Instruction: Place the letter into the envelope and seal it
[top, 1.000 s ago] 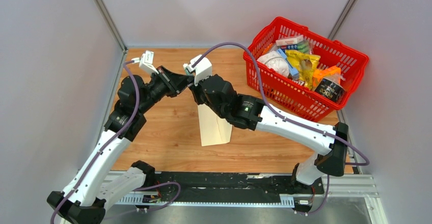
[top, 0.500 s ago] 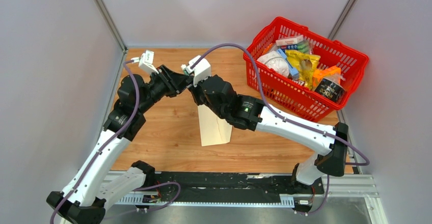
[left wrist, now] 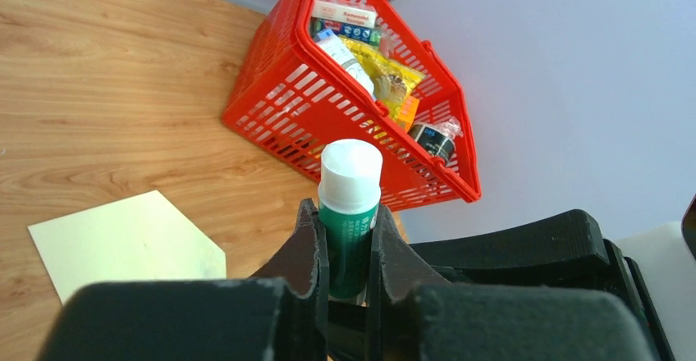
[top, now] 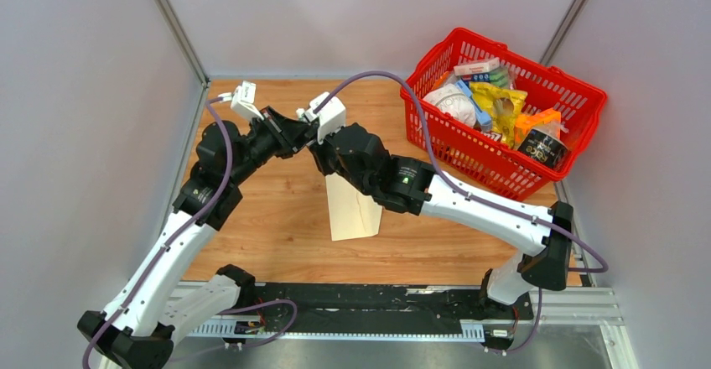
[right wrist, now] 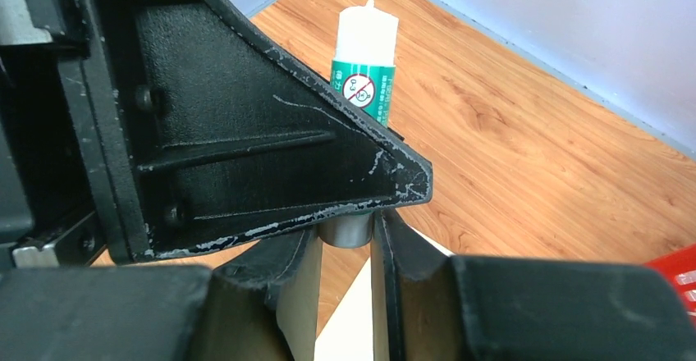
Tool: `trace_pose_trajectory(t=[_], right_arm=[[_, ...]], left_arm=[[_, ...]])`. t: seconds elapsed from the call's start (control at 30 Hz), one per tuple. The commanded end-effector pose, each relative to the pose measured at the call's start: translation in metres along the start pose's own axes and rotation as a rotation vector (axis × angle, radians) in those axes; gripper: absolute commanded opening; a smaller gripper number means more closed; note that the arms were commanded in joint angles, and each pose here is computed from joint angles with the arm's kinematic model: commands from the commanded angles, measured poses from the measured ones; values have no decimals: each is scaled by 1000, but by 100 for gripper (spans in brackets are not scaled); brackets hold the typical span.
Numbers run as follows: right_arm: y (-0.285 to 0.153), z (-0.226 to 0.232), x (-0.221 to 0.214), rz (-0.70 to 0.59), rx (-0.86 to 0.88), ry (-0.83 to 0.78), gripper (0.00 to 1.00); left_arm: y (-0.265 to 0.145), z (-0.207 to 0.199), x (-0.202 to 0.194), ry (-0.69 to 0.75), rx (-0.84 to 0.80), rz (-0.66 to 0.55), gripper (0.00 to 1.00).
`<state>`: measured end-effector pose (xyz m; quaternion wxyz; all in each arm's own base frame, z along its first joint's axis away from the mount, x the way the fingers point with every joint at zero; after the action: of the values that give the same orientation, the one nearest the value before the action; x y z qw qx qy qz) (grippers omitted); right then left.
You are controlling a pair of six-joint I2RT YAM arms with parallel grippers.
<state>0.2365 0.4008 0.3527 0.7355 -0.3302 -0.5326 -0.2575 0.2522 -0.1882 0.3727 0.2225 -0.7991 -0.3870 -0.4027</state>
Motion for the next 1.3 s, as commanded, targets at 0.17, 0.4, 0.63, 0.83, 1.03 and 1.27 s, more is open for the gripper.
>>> trace_pose_trajectory(t=[0.17, 0.4, 0.63, 0.83, 1.03, 1.27], right_arm=[[-15, 12, 29, -23, 136, 152, 0], [-55, -14, 70, -20, 632, 464, 0], [-80, -14, 82, -5, 926, 634, 5], [-62, -35, 78, -39, 667, 572, 59], [-53, -50, 56, -96, 251, 358, 68], [-46, -35, 40, -122, 69, 126, 68]], left_arm=[[-5, -5, 10, 112, -38, -49, 0], [-21, -52, 23, 177, -306, -117, 0], [-34, -82, 29, 167, -483, -139, 0], [-31, -73, 34, 161, -391, -132, 0], [-18, -34, 26, 86, -115, -39, 0], [-9, -24, 28, 29, -24, -3, 0]])
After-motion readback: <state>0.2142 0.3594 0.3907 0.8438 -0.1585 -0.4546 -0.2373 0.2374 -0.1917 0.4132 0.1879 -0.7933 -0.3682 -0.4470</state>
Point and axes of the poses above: each gripper's point midway between its finger pads, its own y axis out along the fingers, its own z axis along the line the jaws close on, x = y × z, the point moved 2 cm from there along -y, back along the fingers, and after that the axes turned 13 degrees about y, right-handed, at the moved point
